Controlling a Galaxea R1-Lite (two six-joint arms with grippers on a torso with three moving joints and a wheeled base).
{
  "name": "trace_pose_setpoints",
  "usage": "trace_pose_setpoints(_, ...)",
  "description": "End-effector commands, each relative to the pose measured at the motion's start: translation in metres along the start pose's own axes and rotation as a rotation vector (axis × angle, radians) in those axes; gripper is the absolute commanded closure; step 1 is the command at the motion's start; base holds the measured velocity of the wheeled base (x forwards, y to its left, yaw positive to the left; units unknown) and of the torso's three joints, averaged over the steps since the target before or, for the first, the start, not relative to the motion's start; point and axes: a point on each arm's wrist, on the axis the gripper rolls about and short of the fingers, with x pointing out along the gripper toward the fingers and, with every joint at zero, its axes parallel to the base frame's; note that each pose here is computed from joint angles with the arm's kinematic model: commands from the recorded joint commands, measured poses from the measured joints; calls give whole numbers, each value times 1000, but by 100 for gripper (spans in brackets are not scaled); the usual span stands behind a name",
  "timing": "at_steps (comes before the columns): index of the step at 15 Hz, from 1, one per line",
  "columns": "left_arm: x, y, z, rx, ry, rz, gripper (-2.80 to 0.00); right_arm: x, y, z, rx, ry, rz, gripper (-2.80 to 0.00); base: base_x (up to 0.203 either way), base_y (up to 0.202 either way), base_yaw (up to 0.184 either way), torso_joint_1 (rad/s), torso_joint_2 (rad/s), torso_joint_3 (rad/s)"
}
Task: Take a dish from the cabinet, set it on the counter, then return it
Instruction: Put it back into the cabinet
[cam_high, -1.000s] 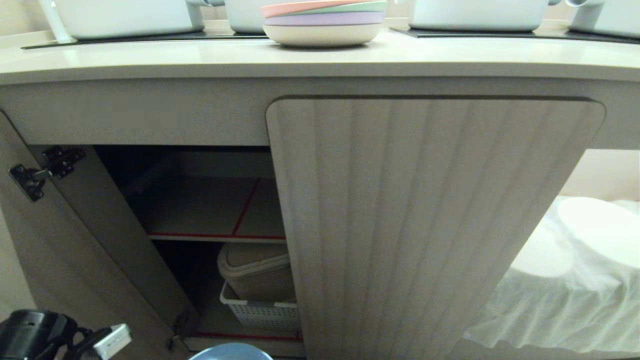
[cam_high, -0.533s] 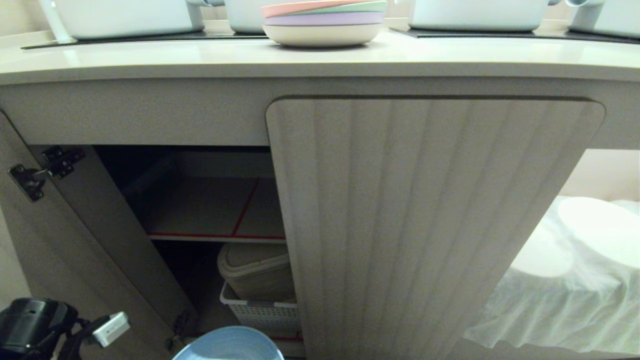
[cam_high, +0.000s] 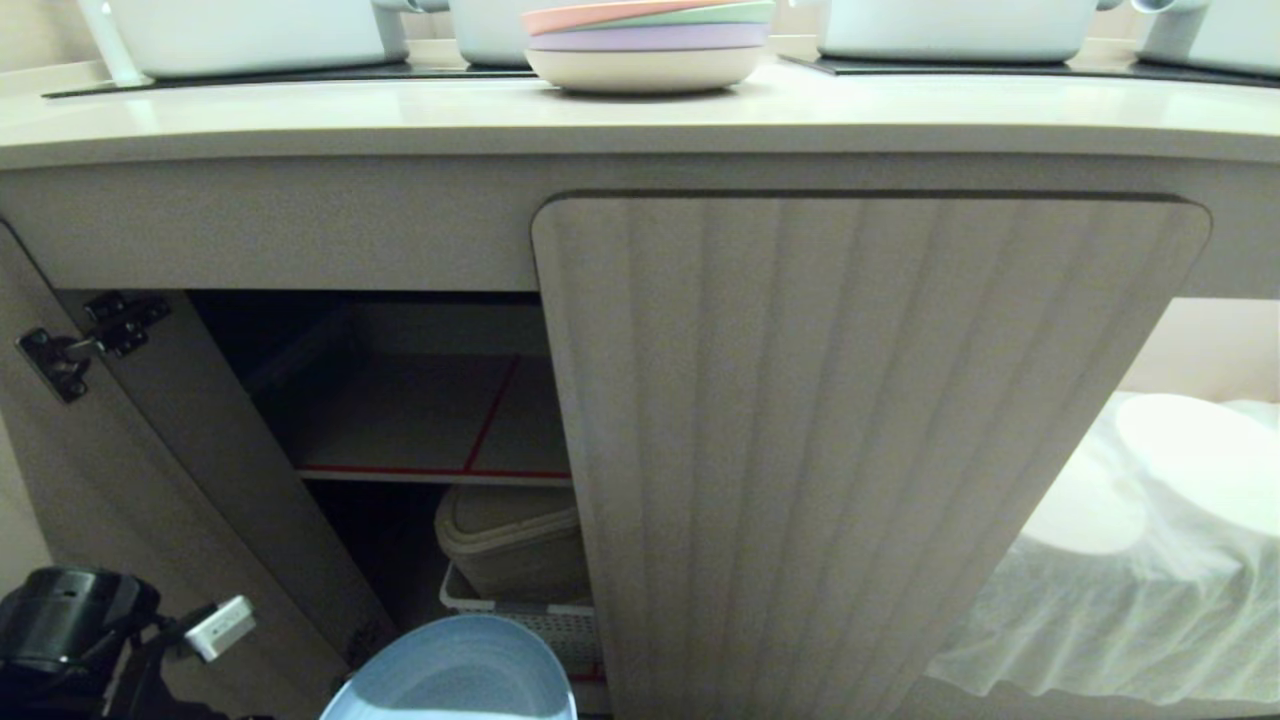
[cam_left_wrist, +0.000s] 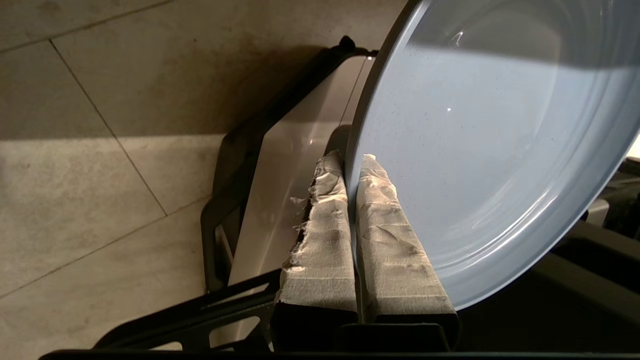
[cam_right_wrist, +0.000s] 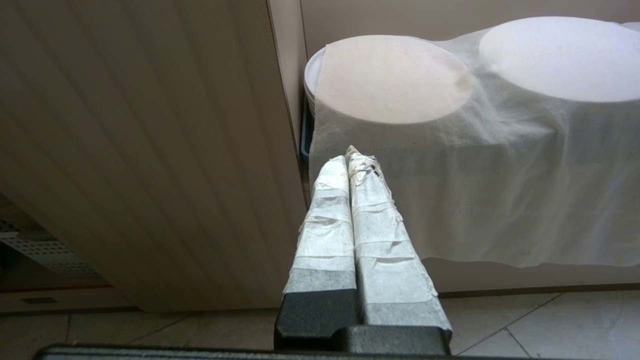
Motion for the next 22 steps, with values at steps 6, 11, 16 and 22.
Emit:
trace_pose_setpoints(6,-6,8,14,-55,-60,-31,0,0,0,0,1,0,1,0,0,0,0,0,0,0)
trace_pose_setpoints(11,-4,12,22,-71,-57,-27,0,0,0,0,1,0,0,0,0,0,0,0,0,0)
trace_pose_setpoints(16,-8,11,29,-52,-91,-22,0,0,0,0,1,0,1,0,0,0,0,0,0,0)
trace_pose_setpoints(22,-9,11,42,-42,-108,-19,0,0,0,0,1,0,1,0,0,0,0,0,0,0)
